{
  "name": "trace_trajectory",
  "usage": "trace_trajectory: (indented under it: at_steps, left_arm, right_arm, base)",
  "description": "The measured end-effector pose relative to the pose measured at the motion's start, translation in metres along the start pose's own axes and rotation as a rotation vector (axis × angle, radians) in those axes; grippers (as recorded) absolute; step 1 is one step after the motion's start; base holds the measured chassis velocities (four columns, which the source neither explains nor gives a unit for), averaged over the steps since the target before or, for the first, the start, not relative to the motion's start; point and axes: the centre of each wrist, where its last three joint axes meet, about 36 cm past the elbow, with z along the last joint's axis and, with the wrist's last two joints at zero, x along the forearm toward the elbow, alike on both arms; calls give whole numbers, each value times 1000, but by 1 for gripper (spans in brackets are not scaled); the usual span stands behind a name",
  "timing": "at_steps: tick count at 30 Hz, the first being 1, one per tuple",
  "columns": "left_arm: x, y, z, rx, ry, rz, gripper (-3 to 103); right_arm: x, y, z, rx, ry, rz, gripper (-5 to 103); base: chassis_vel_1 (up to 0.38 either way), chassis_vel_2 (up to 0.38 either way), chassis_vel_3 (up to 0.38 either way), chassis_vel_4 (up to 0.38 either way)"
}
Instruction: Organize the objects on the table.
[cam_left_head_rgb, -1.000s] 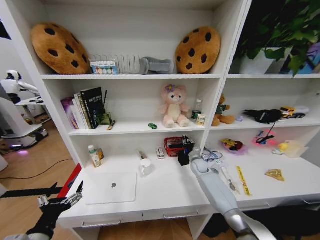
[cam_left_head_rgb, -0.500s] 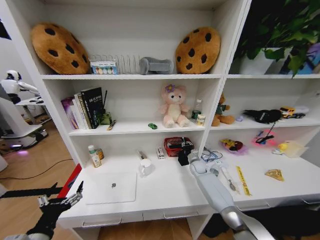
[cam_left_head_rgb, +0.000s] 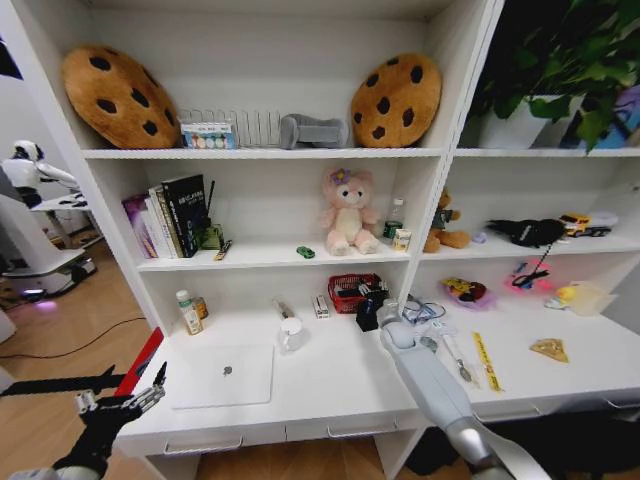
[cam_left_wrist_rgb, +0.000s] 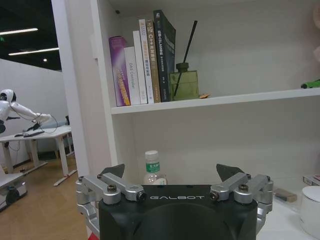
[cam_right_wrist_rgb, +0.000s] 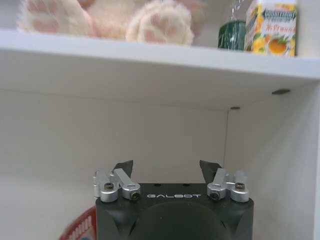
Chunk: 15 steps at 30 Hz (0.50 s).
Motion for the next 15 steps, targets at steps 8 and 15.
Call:
trace_trajectory:
  at_steps: [8,15]
  left_arm:
    - [0,0,0,0,0,0,100]
    - [0,0,0,0,0,0,100]
  right_arm:
    - [116,15,-53,-115,145,-45,100]
    - [184,23,-68,-140,220,19,100]
  base:
    - [0,0,0,0]
    - [0,0,0,0]
